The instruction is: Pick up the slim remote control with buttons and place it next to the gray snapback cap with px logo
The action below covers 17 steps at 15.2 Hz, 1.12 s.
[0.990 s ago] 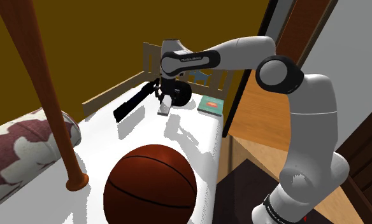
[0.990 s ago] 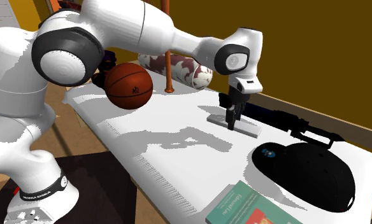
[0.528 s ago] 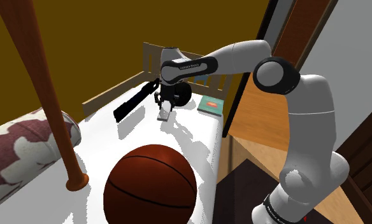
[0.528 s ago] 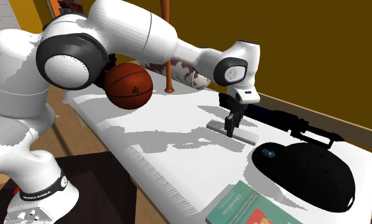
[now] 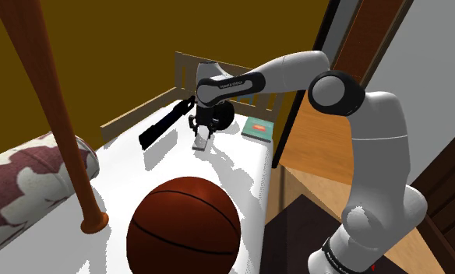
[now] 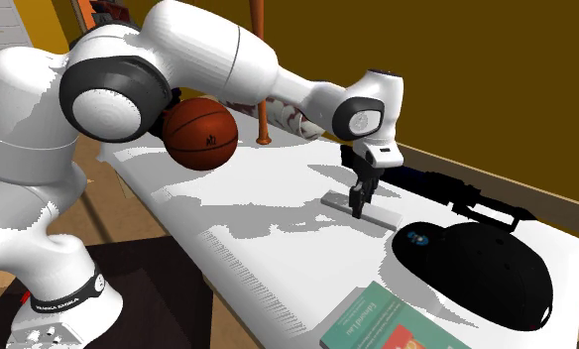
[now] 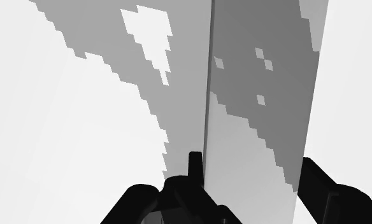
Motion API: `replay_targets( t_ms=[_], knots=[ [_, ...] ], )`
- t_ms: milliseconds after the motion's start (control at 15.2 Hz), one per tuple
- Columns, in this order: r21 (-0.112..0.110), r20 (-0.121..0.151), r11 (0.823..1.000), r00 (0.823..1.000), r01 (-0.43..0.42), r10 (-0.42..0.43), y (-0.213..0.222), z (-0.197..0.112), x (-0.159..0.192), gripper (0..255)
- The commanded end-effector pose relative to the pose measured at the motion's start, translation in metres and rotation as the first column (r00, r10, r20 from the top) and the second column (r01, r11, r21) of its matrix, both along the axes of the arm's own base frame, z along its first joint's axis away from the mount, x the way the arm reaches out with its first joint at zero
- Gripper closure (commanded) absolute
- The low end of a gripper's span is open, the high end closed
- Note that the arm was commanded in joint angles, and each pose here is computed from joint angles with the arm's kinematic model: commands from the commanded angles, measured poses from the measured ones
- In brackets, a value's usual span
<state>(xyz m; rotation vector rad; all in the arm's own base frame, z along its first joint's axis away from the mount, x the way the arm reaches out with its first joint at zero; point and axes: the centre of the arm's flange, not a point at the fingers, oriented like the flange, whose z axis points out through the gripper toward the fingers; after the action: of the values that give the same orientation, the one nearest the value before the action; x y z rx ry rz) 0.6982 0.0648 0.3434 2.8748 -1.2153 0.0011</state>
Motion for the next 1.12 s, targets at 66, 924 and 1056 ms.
replay_targets(
  t_ms=[66,924,1056],
  knots=[
    [0.0,0.001,1.0,1.0,0.0,0.0,0.0,0.0,0.0,0],
    [0.0,0.001,1.0,1.0,0.0,0.0,0.001,0.05,0.0,0],
    [0.0,0.001,1.0,1.0,0.0,0.0,0.001,0.05,0.0,0]
  ],
)
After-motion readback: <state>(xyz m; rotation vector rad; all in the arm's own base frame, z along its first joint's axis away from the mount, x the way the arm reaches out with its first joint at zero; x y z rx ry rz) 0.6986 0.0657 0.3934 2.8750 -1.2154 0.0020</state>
